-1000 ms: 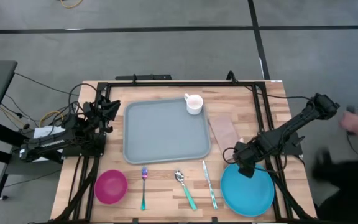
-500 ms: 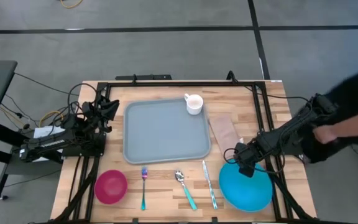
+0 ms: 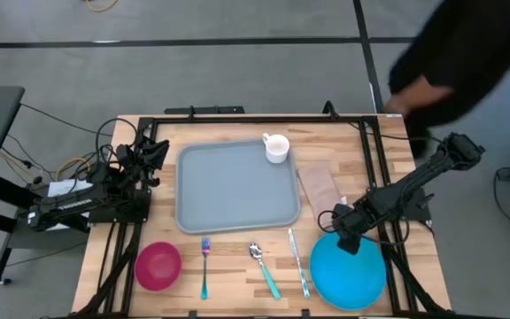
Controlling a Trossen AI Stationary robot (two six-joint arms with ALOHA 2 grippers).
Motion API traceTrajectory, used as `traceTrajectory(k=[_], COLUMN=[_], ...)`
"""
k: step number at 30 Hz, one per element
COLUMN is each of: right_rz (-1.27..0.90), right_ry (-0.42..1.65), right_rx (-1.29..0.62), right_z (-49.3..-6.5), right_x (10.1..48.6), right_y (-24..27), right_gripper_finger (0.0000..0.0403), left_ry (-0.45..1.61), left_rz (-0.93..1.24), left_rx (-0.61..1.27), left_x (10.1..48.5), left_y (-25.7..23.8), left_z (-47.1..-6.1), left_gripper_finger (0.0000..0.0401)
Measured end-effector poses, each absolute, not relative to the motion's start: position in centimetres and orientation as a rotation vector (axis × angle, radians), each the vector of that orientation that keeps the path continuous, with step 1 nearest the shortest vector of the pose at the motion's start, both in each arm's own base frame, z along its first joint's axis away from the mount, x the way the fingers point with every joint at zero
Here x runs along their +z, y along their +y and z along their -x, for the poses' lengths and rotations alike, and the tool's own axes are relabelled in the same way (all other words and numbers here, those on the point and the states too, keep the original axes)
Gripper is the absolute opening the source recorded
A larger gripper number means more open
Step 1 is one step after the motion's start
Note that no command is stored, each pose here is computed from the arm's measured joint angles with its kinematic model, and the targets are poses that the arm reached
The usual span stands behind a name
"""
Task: Set up tray
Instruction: Put the blue plate on the center of the tray
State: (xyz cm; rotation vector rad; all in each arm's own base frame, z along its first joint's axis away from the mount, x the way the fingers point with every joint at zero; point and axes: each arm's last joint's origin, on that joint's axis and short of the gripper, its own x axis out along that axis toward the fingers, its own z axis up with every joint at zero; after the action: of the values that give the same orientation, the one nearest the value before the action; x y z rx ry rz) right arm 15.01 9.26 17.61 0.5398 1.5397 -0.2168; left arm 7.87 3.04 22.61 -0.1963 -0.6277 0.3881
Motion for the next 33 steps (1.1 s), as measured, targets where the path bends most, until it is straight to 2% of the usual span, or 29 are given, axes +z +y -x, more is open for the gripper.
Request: traceTrajectory(k=[6, 13, 20, 27, 33], right_rz=[-0.529, -0.412, -0.483, -0.475, -0.545], right_ry=[1.539, 1.575, 1.553, 1.578, 1.504], right_rx=[-0.218, -0.271, -0.225, -0.260, -0.166], right_z=[-15.0, -14.3, -14.6, -13.9, -14.6], right_x=[17.8, 17.7, 17.0, 15.4, 14.9], right_y=[9.3, 8.7, 8.9, 8.4, 8.9], right_gripper_finger=[0.0103, 0.0103, 0.0103, 0.0103, 0.0103], left_ry=[-0.627, -0.626, -0.625, -0.625, -0.625], left_rz=[0.193, 0.193, 0.193, 0.193, 0.193], left_rx=[0.390, 0.391, 0.391, 0.391, 0.391], left_x=[22.6, 22.6, 22.6, 22.6, 22.6], left_y=[3.0, 3.0, 3.0, 3.0, 3.0], left_z=[-7.9, -7.9, -7.9, -7.9, -7.9], left_gripper_finger=[0.0057, 0.0057, 0.0057, 0.0057, 0.0057])
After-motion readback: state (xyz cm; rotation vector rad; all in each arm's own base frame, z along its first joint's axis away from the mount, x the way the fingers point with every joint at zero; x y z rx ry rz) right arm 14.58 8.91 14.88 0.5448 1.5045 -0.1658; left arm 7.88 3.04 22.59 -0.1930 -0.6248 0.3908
